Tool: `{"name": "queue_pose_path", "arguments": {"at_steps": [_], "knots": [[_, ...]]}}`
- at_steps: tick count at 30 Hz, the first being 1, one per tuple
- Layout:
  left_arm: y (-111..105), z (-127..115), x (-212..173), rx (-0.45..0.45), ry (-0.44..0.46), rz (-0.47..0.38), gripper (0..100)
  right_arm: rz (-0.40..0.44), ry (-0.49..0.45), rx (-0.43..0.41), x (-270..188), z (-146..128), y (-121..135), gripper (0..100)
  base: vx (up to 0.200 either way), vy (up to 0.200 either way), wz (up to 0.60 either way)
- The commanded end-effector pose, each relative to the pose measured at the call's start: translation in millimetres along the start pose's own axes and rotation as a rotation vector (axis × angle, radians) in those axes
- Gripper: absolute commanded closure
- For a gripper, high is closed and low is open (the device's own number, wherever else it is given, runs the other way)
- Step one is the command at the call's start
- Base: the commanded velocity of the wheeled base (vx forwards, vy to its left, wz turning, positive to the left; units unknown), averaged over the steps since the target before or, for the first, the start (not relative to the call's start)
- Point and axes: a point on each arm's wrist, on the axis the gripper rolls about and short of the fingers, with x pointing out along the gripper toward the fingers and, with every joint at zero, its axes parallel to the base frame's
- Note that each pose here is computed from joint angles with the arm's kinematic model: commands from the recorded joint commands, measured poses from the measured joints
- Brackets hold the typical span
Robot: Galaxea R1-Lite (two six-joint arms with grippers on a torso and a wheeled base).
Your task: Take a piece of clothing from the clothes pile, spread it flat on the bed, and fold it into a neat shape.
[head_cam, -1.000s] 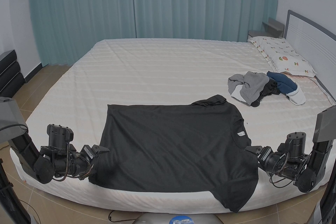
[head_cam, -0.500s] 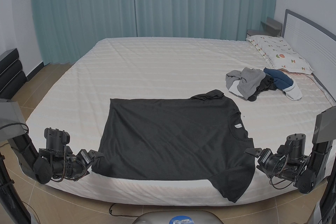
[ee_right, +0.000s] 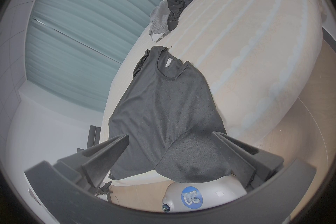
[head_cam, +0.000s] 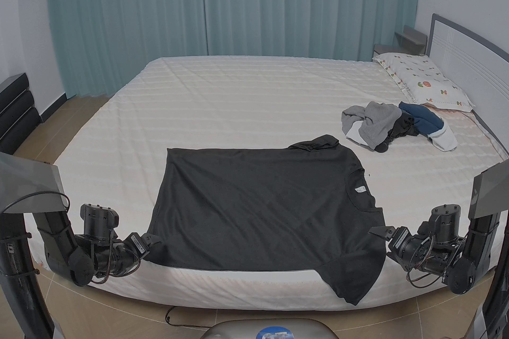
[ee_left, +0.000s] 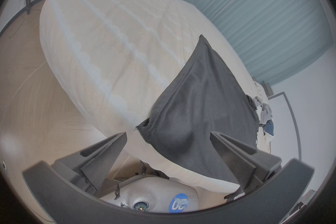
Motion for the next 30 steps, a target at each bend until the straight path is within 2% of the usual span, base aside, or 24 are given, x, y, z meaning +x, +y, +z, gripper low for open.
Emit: {"name": "queue_pose_path", "arguments": {"at_steps": [1, 7, 15, 16, 30], "knots": [[2, -9, 13, 0.017, 0.027, 0.035, 0, -0.017, 0.013, 0.003, 5, -3, -5, 0, 0.000, 0.000, 0.00], [-3, -11, 25, 0.044, -0.008, 0.057, 0, -0.013, 0.009, 0.000, 5, -4, -7, 0, 0.000, 0.000, 0.00], [-6, -5, 25, 0.029, -0.035, 0.042, 0, -0.013, 0.010, 0.000, 5, -4, -6, 0, 0.000, 0.000, 0.00], [-6, -5, 25, 0.029, -0.033, 0.041, 100, -0.013, 0.010, 0.000, 5, -4, -6, 0, 0.000, 0.000, 0.00], [0, -8, 18, 0.009, -0.053, 0.088, 100, -0.012, 0.006, 0.002, 5, -4, -6, 0, 0.000, 0.000, 0.00]]}}
